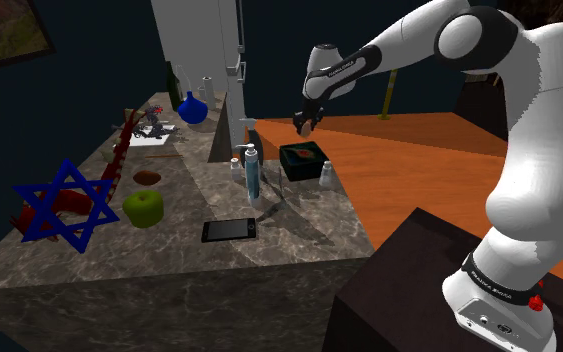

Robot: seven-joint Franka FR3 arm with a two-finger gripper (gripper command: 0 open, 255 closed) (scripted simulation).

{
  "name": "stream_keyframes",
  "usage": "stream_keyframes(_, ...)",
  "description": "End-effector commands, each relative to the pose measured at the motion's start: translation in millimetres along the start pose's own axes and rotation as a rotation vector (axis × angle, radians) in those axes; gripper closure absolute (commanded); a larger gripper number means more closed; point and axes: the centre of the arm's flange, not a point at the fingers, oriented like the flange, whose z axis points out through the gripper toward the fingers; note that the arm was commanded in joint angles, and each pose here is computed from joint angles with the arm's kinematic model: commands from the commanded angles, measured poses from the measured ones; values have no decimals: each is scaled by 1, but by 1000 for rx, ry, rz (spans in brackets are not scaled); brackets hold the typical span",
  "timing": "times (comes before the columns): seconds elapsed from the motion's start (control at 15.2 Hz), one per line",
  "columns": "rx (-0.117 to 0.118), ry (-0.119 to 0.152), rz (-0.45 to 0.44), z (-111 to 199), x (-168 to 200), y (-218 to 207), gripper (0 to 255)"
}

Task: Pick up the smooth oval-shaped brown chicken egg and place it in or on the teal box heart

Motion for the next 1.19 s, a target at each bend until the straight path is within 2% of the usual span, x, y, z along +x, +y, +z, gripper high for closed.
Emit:
stream_keyframes(0.0, 0, 1, 0, 9, -1, 0, 255)
stream_keyframes(0.59, 0, 1, 0, 58, -13, -1, 255)
stream_keyframes(1.12, 0, 1, 0, 58, -13, -1, 255)
